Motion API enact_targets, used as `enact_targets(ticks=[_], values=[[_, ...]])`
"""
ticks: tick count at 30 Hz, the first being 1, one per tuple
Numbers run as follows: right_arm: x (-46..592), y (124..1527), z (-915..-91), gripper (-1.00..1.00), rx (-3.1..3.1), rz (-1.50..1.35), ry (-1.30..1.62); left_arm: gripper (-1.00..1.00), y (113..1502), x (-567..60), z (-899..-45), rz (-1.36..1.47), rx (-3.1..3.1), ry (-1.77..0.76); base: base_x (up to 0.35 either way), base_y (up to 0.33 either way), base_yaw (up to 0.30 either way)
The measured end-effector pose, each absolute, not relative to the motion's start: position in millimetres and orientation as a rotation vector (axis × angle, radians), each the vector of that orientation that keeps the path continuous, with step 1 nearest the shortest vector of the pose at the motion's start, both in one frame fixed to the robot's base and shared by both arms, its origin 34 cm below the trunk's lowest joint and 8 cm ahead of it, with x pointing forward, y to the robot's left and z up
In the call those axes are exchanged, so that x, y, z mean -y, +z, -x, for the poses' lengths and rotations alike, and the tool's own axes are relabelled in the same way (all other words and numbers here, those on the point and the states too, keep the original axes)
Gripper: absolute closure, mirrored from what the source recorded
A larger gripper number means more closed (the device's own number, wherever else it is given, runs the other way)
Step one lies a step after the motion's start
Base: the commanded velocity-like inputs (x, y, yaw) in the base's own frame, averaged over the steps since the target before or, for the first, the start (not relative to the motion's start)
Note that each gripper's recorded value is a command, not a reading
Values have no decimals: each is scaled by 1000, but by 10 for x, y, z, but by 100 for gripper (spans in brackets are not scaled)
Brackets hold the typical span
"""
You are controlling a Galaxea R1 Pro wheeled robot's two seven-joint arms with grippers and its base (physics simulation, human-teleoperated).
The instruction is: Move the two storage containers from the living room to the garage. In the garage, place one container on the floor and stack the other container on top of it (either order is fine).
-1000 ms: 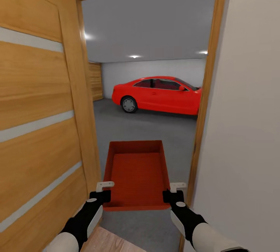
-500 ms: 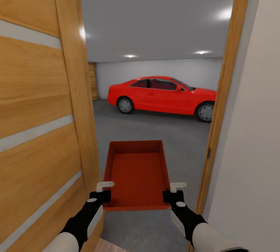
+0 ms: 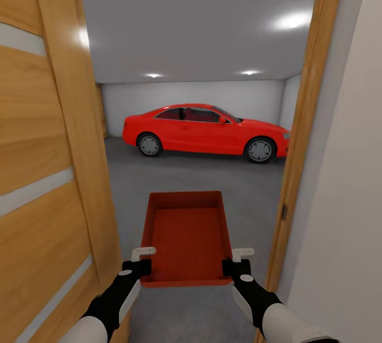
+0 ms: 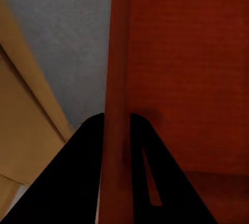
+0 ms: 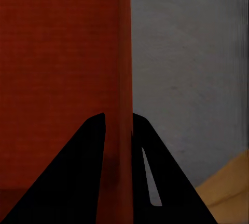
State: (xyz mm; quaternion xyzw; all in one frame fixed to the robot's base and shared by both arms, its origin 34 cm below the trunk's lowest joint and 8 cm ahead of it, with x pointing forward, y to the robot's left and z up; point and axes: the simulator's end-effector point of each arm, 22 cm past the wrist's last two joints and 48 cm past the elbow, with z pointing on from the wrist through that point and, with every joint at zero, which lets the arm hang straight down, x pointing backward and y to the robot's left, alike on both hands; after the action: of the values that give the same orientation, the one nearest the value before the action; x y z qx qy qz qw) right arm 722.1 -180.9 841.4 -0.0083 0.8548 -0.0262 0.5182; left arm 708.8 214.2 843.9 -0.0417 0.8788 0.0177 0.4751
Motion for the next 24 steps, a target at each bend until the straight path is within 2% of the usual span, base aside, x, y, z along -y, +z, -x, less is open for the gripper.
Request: enact_targets(ticks=[15, 24], values=[[1813, 8414, -7222, 100, -2051, 19, -61, 100, 8441, -2138, -7088, 102, -2149, 44, 219, 238, -279], [1811, 8396, -7217, 100, -2059, 17, -59, 100, 8431, -2139, -7084, 100, -2156, 47, 19, 14, -9]])
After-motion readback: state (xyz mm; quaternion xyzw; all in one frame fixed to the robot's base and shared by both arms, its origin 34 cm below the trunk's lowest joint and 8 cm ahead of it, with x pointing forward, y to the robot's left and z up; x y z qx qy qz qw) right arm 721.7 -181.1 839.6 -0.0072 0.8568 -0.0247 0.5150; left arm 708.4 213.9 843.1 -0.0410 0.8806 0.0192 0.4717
